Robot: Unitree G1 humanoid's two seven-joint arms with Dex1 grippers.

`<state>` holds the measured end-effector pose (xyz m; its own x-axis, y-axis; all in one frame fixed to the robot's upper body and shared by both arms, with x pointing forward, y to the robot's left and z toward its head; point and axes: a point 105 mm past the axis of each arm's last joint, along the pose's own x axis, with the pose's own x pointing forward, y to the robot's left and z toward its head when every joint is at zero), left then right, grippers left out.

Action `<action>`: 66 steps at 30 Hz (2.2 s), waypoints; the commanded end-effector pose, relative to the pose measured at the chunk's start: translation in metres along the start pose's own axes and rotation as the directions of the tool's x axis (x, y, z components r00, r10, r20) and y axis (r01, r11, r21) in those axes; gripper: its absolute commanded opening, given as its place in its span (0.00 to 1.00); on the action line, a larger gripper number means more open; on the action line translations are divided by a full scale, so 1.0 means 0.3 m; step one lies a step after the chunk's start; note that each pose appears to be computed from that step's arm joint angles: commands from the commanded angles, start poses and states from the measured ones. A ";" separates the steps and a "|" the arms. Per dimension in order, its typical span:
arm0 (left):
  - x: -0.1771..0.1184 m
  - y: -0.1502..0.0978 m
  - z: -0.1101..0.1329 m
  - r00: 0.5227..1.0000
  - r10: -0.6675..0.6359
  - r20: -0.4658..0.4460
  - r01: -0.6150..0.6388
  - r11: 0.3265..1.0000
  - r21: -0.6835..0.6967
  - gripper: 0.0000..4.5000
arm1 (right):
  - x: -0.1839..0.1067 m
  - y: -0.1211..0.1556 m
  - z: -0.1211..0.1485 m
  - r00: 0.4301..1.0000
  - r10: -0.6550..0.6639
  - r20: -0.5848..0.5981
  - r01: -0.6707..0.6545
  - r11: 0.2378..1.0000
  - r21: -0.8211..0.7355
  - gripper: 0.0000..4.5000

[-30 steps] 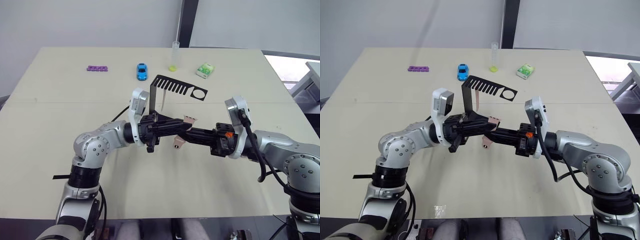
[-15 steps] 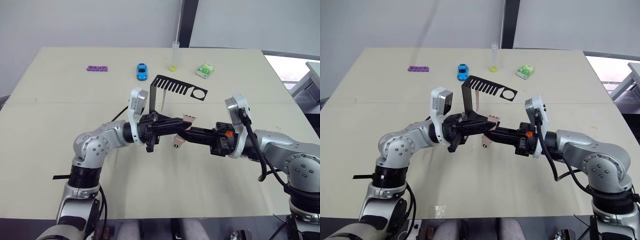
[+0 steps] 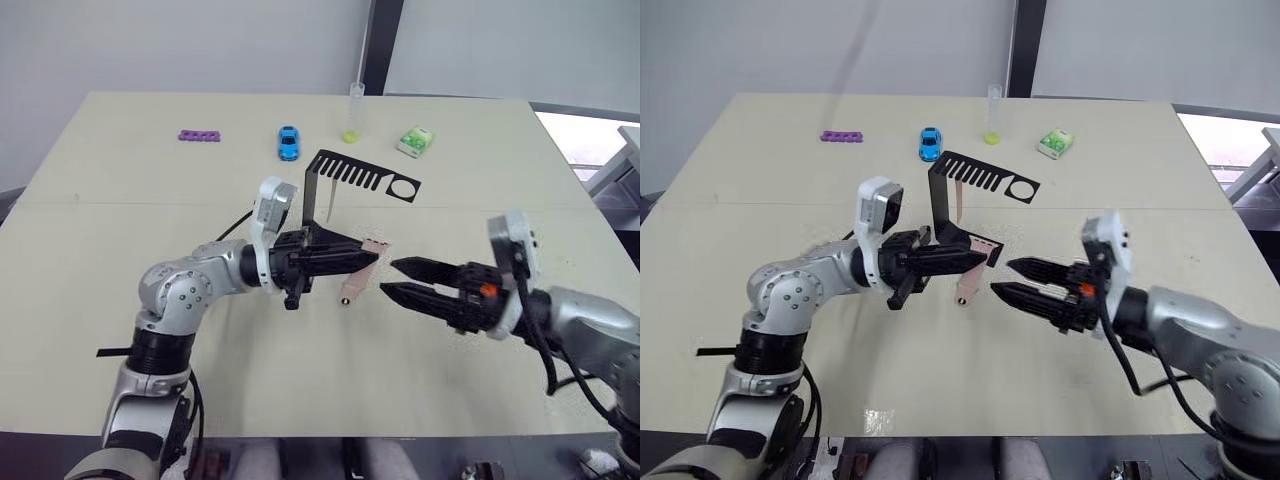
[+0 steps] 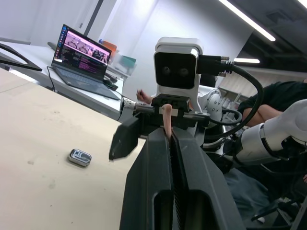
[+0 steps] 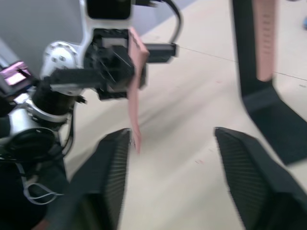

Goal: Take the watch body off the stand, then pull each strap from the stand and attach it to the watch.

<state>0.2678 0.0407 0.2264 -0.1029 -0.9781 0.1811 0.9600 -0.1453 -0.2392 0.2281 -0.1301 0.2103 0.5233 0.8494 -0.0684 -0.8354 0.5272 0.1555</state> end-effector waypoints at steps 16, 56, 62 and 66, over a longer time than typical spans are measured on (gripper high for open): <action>-0.005 0.025 -0.107 0.967 0.024 -0.255 0.066 0.939 0.337 0.00 | -0.350 -0.172 -0.267 0.535 -0.845 -0.003 0.845 0.535 0.029 0.99; -0.027 0.046 -0.128 0.945 0.167 -0.283 -0.038 0.911 0.410 0.00 | -0.290 -0.417 -0.380 0.457 -0.881 -0.125 0.886 0.463 -0.021 0.99; -0.025 0.050 -0.127 0.944 0.167 -0.284 -0.036 0.909 0.416 0.00 | -0.299 -0.421 -0.391 0.441 -0.888 -0.128 0.895 0.445 -0.005 0.59; -0.025 0.053 -0.125 0.944 0.168 -0.284 -0.036 0.907 0.419 0.00 | -0.305 -0.423 -0.399 0.434 -0.891 -0.136 0.899 0.439 -0.006 0.59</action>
<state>0.2751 0.0400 0.1762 -0.0116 -0.9871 -0.1596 0.9906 -0.0330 0.1324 0.2710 -0.2609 0.0841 0.9589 -0.0578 -0.2777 0.0648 0.9978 0.0161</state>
